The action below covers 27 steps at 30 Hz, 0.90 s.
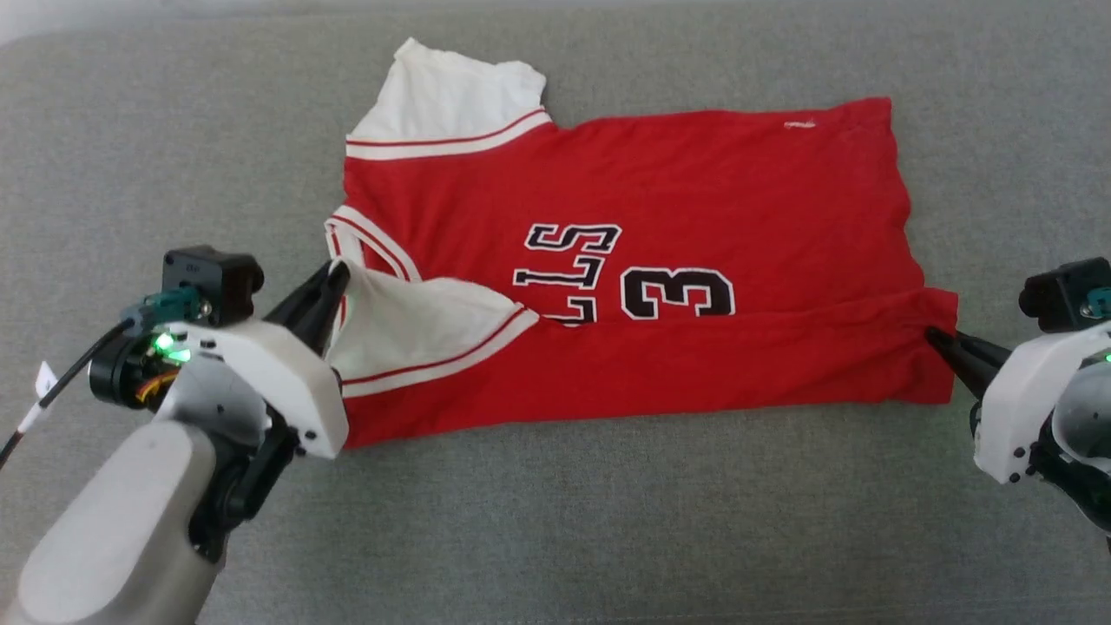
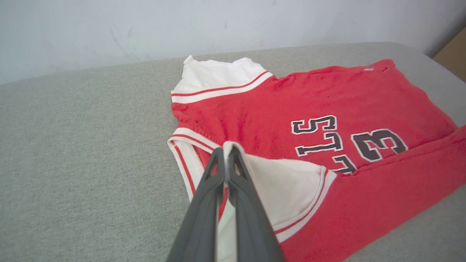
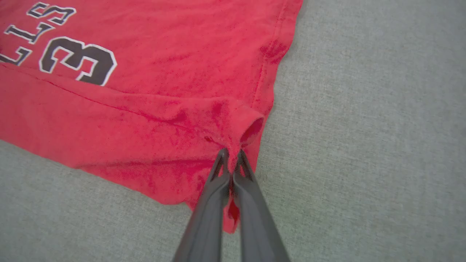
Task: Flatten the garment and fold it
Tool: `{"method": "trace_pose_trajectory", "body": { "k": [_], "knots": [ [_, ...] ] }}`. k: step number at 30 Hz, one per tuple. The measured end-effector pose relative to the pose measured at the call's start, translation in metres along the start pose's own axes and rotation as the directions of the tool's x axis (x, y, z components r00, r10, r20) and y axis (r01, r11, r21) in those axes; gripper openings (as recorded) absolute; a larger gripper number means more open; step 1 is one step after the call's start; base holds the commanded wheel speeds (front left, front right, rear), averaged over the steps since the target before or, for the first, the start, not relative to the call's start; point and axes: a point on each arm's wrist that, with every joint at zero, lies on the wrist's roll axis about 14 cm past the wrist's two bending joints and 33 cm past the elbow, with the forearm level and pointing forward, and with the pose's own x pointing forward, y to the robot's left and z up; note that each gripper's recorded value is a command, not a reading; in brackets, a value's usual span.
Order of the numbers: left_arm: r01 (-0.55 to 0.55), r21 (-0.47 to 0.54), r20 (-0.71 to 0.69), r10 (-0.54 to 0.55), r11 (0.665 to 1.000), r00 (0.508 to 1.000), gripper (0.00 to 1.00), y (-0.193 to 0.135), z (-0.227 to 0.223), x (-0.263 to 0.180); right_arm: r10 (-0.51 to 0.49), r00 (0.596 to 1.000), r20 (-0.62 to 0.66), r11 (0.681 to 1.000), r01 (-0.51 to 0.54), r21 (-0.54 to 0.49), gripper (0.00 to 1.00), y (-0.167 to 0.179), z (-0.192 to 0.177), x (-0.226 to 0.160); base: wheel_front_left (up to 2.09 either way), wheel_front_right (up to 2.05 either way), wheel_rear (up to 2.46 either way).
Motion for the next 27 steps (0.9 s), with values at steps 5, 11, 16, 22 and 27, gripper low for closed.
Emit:
{"method": "trace_pose_trajectory", "body": {
  "k": [5,11,16,22,27],
  "knots": [
    [-0.018,0.013,-0.064,0.019,1.0,0.998,0.0,0.007,-0.023,0.023,-0.012,0.998,-0.06,1.0,0.011,-0.008,0.0,-0.004,-0.013,0.015,0.0,0.0,0.0],
    [-0.06,-0.038,-0.122,0.055,0.997,0.991,1.0,0.007,-0.049,0.028,-0.007,0.999,-0.054,1.0,0.007,0.006,0.41,0.002,-0.017,0.021,0.0,0.0,0.0],
    [-0.088,-0.063,-0.12,0.08,0.994,0.99,1.0,0.001,-0.049,0.021,-0.016,1.0,-0.002,0.999,0.016,0.031,1.0,0.005,-0.008,0.016,0.0,0.0,0.0],
    [-0.149,-0.118,-0.125,0.134,0.982,0.983,1.0,-0.008,-0.054,-0.009,-0.016,0.998,0.066,0.998,0.012,0.062,1.0,0.017,-0.002,0.0,0.0,0.0,0.0],
    [-0.219,-0.144,-0.156,0.196,0.965,0.968,1.0,-0.008,-0.064,-0.041,-0.046,0.984,0.171,0.993,0.026,0.117,1.0,0.021,0.014,-0.016,0.0,0.0,0.0]
  ]
}}
